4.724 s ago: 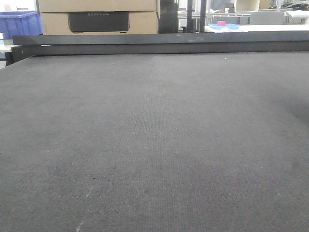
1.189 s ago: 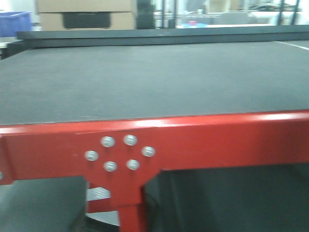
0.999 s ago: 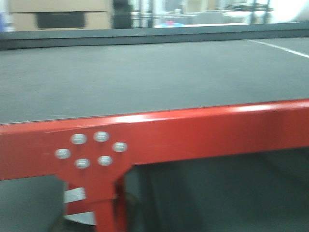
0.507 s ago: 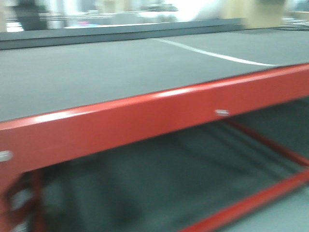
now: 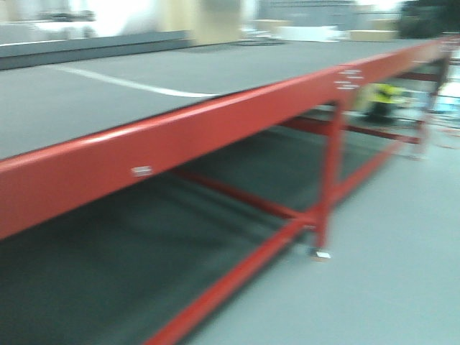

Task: Place valve from conveyor to right shelf box
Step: 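Drive the base away from the conveyor holding both valves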

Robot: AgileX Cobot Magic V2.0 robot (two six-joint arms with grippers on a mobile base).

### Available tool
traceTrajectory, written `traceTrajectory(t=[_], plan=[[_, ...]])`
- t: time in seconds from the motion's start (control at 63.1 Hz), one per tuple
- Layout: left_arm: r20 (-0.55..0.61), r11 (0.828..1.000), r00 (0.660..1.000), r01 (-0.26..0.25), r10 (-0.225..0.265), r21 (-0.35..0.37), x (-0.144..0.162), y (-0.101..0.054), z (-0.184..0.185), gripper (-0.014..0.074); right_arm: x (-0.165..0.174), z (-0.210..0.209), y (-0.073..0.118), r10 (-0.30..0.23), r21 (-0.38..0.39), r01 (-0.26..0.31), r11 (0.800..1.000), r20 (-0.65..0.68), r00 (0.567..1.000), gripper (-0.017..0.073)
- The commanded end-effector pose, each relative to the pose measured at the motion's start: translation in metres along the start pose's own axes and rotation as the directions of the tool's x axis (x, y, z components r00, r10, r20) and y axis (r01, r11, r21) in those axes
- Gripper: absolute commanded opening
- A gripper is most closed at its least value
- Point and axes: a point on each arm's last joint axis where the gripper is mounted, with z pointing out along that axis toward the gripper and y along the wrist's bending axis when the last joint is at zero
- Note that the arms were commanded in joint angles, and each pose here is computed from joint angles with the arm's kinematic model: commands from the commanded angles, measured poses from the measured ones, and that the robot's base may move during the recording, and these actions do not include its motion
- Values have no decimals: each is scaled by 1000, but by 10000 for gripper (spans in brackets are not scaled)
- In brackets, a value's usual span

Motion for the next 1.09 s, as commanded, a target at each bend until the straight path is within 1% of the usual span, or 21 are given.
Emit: traceTrajectory(t=[0.0,1.078], plan=[[71,1000,997,7,-6,-5,-8,1,-6,-111,-6,-7,-1,-14,13,13,1000,78,997,-163],[71,1000,997,7,-6,-5,-8,1,-6,-111,-6,-7,-1,-14,13,13,1000,78,997,-163]])
